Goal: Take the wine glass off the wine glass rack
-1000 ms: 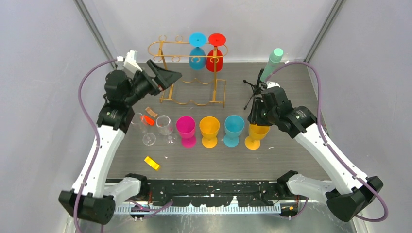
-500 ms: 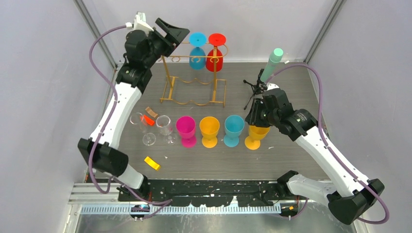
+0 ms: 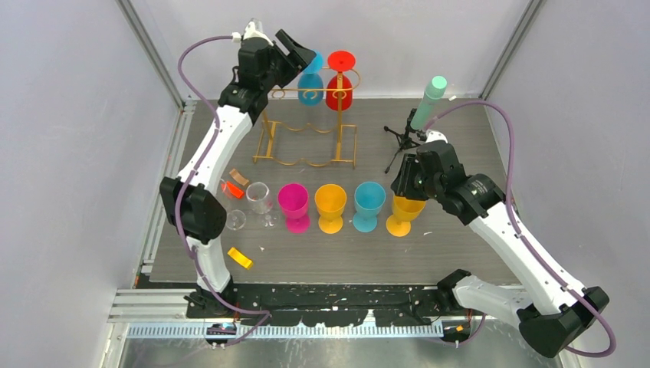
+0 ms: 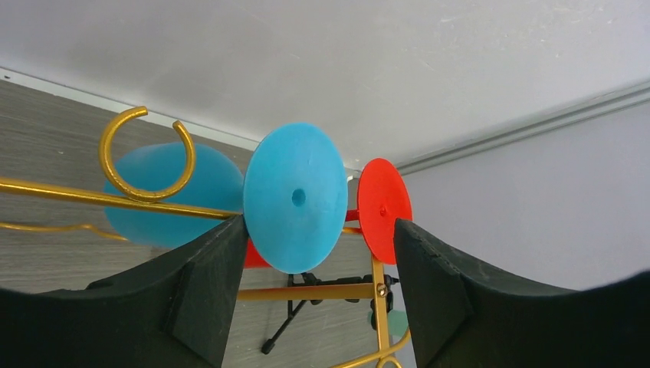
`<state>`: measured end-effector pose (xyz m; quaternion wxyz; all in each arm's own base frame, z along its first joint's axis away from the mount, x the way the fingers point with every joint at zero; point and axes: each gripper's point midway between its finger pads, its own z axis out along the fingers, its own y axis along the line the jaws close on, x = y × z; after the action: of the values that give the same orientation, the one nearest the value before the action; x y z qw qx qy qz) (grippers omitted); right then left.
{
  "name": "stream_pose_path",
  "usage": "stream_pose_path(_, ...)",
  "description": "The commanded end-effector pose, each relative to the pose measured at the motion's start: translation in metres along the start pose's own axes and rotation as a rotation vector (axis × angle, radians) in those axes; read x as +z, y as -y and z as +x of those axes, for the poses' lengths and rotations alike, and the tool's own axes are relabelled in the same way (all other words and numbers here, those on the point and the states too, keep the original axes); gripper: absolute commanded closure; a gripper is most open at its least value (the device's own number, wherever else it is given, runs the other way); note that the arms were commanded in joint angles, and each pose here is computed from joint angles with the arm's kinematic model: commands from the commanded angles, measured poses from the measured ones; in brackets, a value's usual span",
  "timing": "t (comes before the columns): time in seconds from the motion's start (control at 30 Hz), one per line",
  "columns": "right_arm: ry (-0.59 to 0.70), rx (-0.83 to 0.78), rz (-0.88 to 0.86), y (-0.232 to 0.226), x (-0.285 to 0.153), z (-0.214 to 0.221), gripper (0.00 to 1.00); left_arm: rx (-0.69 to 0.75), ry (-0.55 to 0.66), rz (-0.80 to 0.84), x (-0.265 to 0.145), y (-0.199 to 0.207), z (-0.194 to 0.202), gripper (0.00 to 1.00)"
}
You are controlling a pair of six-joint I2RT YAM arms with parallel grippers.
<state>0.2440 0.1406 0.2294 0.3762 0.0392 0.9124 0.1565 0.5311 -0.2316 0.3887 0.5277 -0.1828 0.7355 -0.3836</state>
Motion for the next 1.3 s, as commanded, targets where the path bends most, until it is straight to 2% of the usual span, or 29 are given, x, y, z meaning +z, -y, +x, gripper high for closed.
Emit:
stream_pose_path(0.0,0.102,0.03,-0.018,-0.006,-0.013,-0.026,0.61,0.005,0.019,-0.024,0.001,-0.001,-0.005,0.3)
stream_pose_path(0.23,0.119,0.04,-0.013,-0.004,-0.016,-0.029,0.61,-0.064,0.002,-0.034,0.009,-0.003,0.0,0.4)
stream_pose_path(0.43,0.127,0.046,-0.011,-0.003,-0.018,-0.029,0.61,-0.212,-0.01,-0.001,0.015,-0.001,0.004,0.52)
stream_pose_path(0.63,0.135,0.052,-0.012,-0.002,-0.02,-0.028,0.62,-0.375,-0.059,0.064,0.02,0.001,0.011,0.58)
stream_pose_path(0.73,0.145,0.058,-0.014,-0.001,-0.023,-0.03,0.62,-0.457,-0.049,0.101,0.022,-0.002,0.009,0.65)
stream_pose_path(0.97,0.135,0.056,-0.011,0.0,-0.019,-0.025,0.62,-0.473,0.0,0.074,0.019,-0.008,0.002,0.77)
stream_pose_path(1.17,0.133,0.054,-0.008,0.001,-0.018,-0.024,0.62,-0.471,0.0,0.086,0.02,-0.005,0.0,1.0)
stream_pose_path(1.27,0.143,0.055,-0.011,0.001,-0.021,-0.026,0.62,-0.46,0.007,0.097,0.018,-0.001,-0.003,1.0)
